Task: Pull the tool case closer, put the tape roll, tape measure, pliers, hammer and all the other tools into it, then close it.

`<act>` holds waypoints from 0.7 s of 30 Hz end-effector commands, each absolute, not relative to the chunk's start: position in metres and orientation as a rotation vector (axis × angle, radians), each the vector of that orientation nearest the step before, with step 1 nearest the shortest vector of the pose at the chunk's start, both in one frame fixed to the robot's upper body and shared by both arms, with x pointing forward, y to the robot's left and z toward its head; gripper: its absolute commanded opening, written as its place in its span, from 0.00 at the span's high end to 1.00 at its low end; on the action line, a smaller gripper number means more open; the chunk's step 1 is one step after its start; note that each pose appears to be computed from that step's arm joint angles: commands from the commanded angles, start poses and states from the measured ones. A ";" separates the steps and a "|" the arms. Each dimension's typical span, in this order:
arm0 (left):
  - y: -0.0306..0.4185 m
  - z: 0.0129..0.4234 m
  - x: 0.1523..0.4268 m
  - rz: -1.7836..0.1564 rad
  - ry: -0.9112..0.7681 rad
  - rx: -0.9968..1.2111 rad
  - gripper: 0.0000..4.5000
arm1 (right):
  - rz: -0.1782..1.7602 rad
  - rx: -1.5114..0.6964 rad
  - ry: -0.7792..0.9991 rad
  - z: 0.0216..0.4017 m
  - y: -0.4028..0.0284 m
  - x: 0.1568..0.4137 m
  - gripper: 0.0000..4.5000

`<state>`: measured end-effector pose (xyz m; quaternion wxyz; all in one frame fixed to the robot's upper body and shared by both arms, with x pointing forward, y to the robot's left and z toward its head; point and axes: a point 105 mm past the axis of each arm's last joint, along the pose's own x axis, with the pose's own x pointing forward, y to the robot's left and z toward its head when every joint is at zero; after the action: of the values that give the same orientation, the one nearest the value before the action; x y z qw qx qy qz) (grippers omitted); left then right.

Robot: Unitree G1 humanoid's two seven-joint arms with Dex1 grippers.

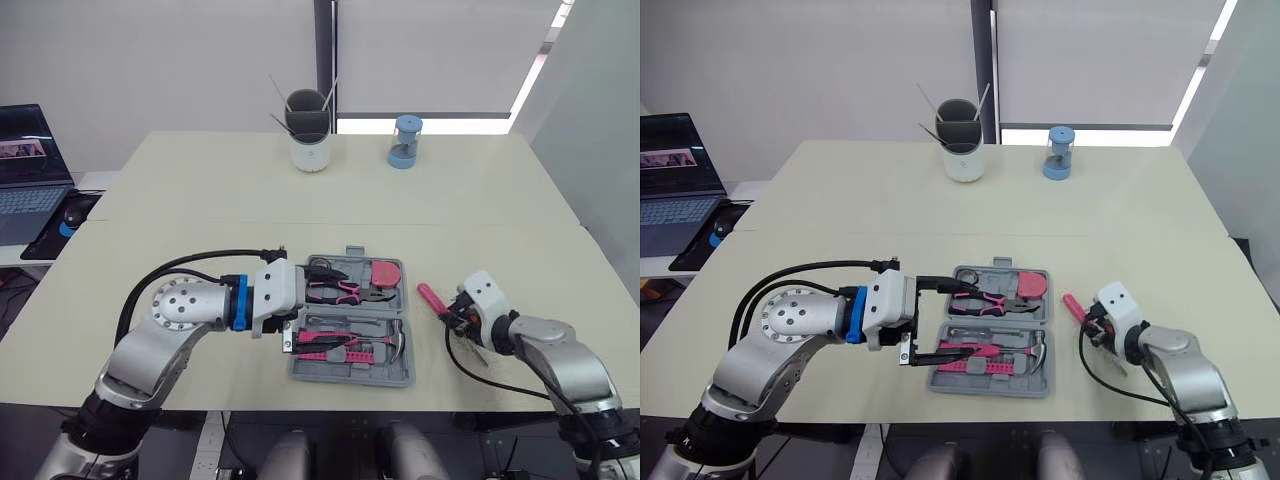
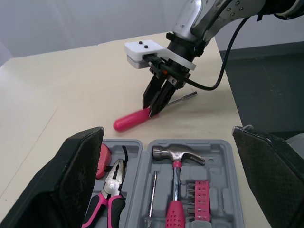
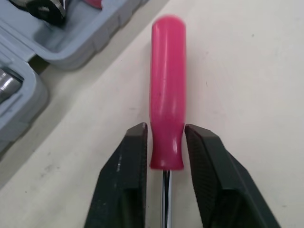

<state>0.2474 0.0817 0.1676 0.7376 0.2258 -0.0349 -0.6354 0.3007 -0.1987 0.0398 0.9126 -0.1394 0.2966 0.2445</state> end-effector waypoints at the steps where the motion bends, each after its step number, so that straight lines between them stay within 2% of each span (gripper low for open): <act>1: 0.080 0.172 0.246 -1.411 -0.107 0.516 0.00 | 0.510 -0.287 0.554 0.043 -0.196 0.304 0.41; 7: 0.081 0.172 0.244 -1.417 -0.104 0.521 0.00 | 0.525 -0.269 0.479 0.053 -0.197 0.304 0.01; 12: 0.082 0.172 0.245 -1.420 -0.103 0.525 0.00 | 0.606 -0.297 0.438 0.056 -0.196 0.290 0.00; 21: 0.079 0.173 0.246 -1.441 -0.117 0.531 0.00 | 0.534 -0.246 0.385 0.046 -0.202 0.296 0.00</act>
<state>0.2474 0.0825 0.1688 0.7256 0.2326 -0.0385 -0.6465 0.2899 -0.1986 0.0382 0.9296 -0.1258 0.2141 0.2723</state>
